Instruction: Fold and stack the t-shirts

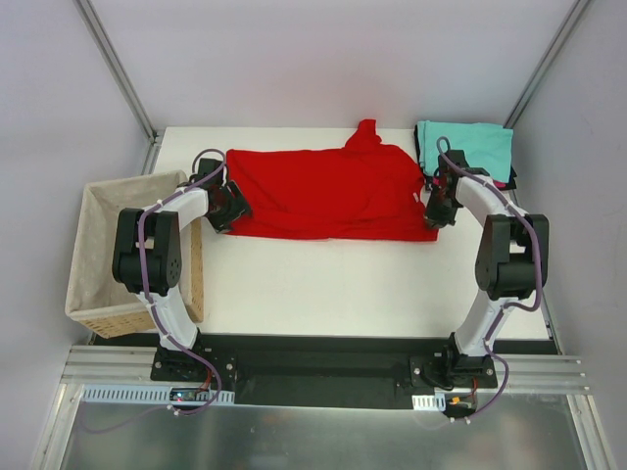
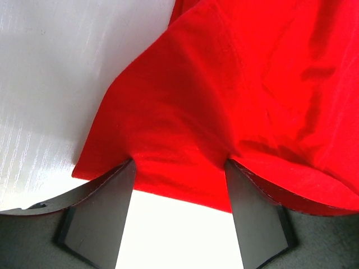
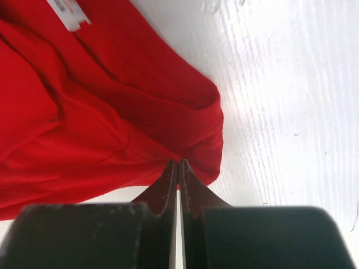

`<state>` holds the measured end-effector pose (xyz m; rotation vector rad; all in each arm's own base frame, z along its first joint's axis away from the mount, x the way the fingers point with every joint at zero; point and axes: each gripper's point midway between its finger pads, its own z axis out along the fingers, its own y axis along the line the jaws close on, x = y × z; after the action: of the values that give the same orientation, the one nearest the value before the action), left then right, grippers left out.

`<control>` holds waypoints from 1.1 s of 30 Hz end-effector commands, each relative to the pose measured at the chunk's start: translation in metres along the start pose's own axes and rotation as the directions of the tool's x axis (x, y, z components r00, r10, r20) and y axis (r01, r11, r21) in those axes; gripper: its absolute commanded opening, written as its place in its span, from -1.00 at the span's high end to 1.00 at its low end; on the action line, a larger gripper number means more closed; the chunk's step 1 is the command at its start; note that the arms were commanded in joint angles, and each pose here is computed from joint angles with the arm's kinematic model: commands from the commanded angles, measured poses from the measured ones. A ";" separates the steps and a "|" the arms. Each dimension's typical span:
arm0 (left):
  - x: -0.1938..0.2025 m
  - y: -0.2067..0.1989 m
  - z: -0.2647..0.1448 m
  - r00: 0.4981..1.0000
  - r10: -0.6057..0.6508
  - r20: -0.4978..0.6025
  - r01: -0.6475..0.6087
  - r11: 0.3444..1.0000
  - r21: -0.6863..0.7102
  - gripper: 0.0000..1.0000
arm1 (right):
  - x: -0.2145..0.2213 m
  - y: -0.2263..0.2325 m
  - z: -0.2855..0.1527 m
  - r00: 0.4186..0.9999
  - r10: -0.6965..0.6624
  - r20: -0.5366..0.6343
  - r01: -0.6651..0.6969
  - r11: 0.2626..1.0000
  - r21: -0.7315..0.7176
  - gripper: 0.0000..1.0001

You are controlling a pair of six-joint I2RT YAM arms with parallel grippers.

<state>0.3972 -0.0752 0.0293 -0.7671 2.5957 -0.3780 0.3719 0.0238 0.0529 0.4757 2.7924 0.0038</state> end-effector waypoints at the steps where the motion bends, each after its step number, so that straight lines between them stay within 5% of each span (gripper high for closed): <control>1: 0.020 0.024 0.013 0.998 -0.022 -0.066 0.017 0.998 -0.067 -0.32 | -0.027 -0.008 -0.017 0.997 0.049 0.061 -0.051 0.998 0.033 0.99; 33: 0.021 0.027 0.012 0.998 -0.032 -0.061 0.027 0.997 -0.074 -0.32 | -0.052 0.003 0.000 0.999 0.034 0.020 -0.035 0.998 0.053 0.99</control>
<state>0.3981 -0.0750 0.0287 -0.7659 2.5892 -0.3801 0.4094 0.0169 0.0575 0.5184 2.7915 -0.0250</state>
